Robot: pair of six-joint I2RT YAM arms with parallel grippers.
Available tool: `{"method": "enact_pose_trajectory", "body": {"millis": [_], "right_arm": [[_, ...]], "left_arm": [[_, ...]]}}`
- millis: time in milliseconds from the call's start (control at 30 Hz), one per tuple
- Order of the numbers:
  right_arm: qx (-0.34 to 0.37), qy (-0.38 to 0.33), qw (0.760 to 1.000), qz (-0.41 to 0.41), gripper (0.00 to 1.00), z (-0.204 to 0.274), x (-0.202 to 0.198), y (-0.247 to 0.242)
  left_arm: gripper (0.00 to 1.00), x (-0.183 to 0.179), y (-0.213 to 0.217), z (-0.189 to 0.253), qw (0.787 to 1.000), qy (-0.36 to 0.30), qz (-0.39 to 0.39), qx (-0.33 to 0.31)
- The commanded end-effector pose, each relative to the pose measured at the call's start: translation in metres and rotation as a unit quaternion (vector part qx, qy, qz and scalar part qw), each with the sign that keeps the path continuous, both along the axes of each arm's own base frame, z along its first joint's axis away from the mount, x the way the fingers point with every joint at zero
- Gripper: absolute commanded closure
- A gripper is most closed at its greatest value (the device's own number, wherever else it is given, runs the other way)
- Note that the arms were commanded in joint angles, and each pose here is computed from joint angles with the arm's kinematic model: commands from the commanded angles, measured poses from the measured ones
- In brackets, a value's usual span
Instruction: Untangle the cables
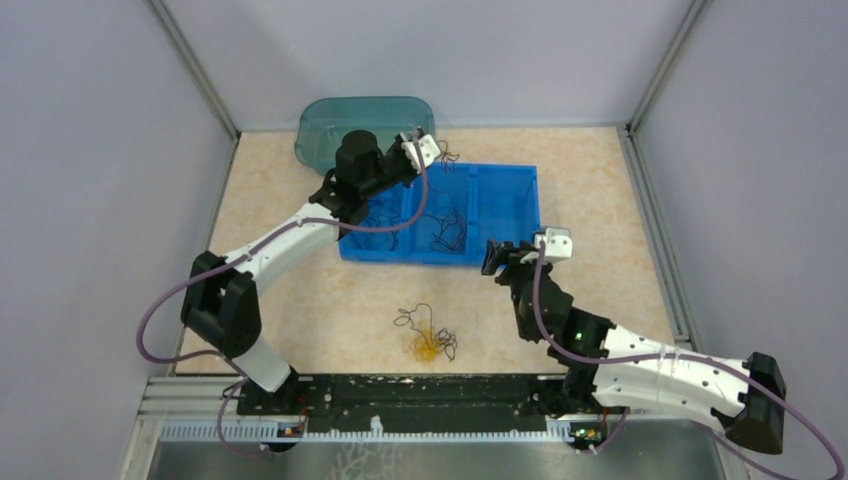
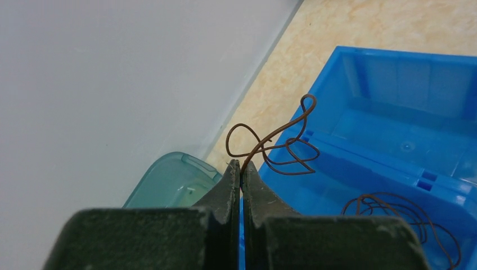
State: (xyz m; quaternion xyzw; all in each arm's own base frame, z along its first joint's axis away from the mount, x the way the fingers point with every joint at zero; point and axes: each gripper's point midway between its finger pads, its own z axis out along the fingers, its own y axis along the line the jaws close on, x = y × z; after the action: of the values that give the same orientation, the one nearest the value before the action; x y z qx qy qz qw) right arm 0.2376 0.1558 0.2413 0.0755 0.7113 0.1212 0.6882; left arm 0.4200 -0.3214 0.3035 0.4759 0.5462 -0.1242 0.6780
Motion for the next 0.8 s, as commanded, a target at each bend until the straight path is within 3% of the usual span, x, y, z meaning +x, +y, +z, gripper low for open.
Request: {"method": "enact_pose_trajectory", "body": {"millis": [0,133,267,333,367,400,600,767], "right_arm": [[0.009,-0.012,1.0,-0.009,0.33,0.01,0.001,-0.007],[0.009,-0.012,1.0,0.0,0.33,0.011,0.001,-0.004],[0.011,-0.01,1.0,0.009,0.33,0.012,0.0,-0.001],[0.013,-0.009,1.0,0.016,0.33,0.014,0.0,0.001],[0.013,-0.008,1.0,0.021,0.33,0.015,0.0,0.003],[0.014,-0.007,1.0,0.026,0.33,0.016,-0.001,0.005],[0.001,0.019,0.997,0.074,0.32,0.015,-0.004,0.027],[-0.007,0.069,0.981,0.182,0.34,-0.007,-0.022,0.064]], "left_arm": [[0.97,0.013,-0.002,0.004,1.0,-0.019,0.007,0.016],[0.91,0.005,-0.006,-0.048,0.993,0.076,-0.017,0.083],[0.8,-0.007,0.0,-0.069,0.989,0.092,-0.027,0.113],[0.44,-0.013,0.005,-0.071,0.989,0.086,-0.029,0.119],[0.32,-0.016,0.006,-0.072,0.988,0.086,-0.032,0.127],[0.28,-0.017,0.008,-0.074,0.986,0.09,-0.03,0.134],[0.11,-0.018,0.015,-0.049,0.984,0.112,-0.017,0.138],[0.06,-0.051,0.031,-0.036,0.979,0.145,-0.047,0.135]]}}
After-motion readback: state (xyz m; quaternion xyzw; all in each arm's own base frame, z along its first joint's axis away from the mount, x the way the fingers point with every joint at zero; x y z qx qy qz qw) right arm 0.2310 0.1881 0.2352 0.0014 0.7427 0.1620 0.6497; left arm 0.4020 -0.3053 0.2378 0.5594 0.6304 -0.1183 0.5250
